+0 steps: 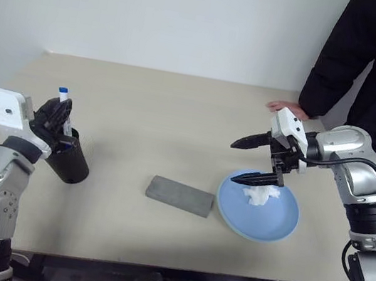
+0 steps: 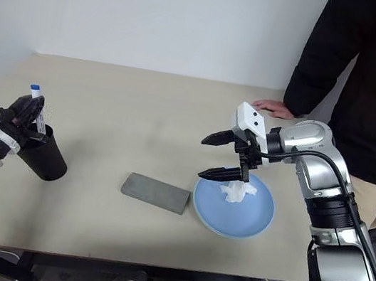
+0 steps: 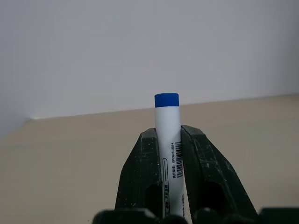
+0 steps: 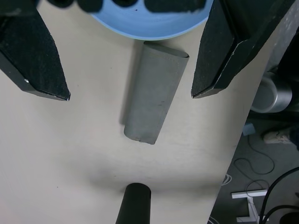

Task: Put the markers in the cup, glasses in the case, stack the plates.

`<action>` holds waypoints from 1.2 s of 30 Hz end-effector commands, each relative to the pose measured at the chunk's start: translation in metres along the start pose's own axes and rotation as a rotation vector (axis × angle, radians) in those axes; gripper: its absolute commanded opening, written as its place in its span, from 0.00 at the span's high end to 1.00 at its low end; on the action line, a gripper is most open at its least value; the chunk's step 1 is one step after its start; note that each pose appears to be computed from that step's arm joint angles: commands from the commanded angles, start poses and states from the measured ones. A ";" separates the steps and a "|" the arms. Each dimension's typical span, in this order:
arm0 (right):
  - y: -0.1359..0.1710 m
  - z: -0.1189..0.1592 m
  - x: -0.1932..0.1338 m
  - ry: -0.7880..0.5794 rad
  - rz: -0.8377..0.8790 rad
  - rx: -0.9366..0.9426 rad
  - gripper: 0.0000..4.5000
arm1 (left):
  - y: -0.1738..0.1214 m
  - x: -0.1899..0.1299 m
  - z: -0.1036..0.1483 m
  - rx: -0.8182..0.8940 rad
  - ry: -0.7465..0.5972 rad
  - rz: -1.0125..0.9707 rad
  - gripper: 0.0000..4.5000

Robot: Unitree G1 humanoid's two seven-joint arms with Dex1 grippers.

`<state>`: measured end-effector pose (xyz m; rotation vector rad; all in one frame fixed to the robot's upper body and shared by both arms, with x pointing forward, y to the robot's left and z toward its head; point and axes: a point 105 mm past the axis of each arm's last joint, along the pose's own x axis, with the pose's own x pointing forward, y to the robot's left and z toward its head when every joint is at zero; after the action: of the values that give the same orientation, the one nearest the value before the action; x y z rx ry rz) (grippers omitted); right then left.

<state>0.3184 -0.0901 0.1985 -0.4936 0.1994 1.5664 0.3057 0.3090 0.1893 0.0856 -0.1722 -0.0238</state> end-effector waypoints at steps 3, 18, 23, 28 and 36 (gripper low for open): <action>0.000 0.012 -0.009 -0.026 -0.029 -0.045 0.00 | 0.001 -0.001 0.006 0.045 -0.052 0.011 0.84; 0.000 0.014 -0.008 -0.030 -0.034 -0.046 0.00 | 0.005 -0.011 0.002 0.039 -0.032 0.020 0.00; -0.001 0.011 -0.011 -0.030 -0.055 -0.037 0.00 | -0.001 -0.017 0.014 0.002 0.007 -0.125 0.00; -0.005 0.003 -0.029 -0.041 -0.177 0.015 0.00 | -0.005 -0.044 0.055 0.022 0.068 -0.459 0.00; -0.006 -0.012 -0.057 -0.057 -0.345 0.125 0.00 | 0.025 -0.063 0.073 0.068 0.170 -0.593 0.00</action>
<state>0.3291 -0.1468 0.1990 -0.3639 0.2102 1.2313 0.2359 0.3271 0.2427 0.1748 0.0374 -0.5753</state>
